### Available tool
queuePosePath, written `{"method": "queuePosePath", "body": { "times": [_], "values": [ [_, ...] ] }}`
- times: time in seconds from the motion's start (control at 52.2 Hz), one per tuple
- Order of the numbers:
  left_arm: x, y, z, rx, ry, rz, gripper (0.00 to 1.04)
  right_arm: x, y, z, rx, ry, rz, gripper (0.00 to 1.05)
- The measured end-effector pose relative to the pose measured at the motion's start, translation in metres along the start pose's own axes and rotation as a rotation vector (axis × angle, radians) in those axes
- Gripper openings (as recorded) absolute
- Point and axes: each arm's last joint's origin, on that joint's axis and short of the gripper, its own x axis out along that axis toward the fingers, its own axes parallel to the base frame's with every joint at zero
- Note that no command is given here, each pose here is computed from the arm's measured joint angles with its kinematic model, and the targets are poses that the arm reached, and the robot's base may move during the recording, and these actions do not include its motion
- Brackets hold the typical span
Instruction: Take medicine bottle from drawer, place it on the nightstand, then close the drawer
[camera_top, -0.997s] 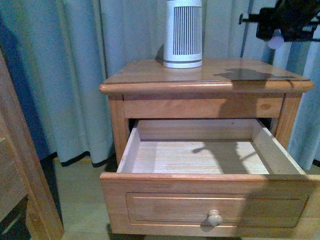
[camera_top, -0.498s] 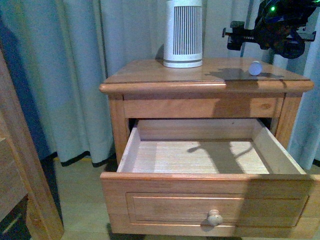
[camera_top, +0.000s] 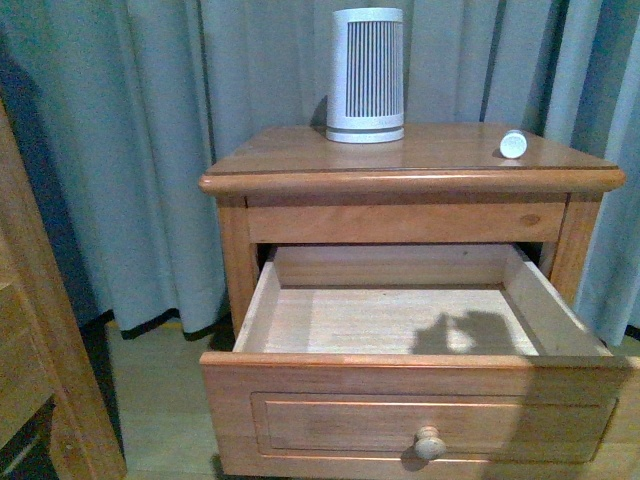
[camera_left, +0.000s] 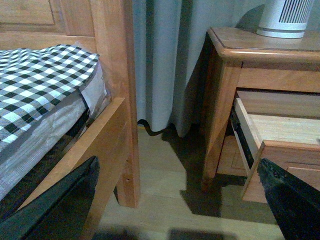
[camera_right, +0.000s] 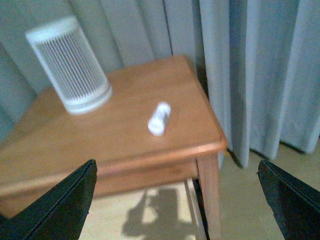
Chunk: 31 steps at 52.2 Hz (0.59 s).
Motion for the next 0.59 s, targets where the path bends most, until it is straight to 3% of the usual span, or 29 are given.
{"method": "queuePosePath", "body": {
  "times": [0.038,0.249,0.594],
  "values": [
    [0.0,0.0,0.0,0.0,0.0,0.0,0.98,-0.017,-0.008,-0.038,-0.009,0.087,-0.002,0.98],
    [0.0,0.0,0.0,0.0,0.0,0.0,0.98,-0.029,-0.033,-0.156,-0.028,0.294,-0.061,0.98],
    [0.0,0.0,0.0,0.0,0.0,0.0,0.98,0.037,-0.011,-0.208,-0.055,0.233,-0.073,0.98]
  ]
}}
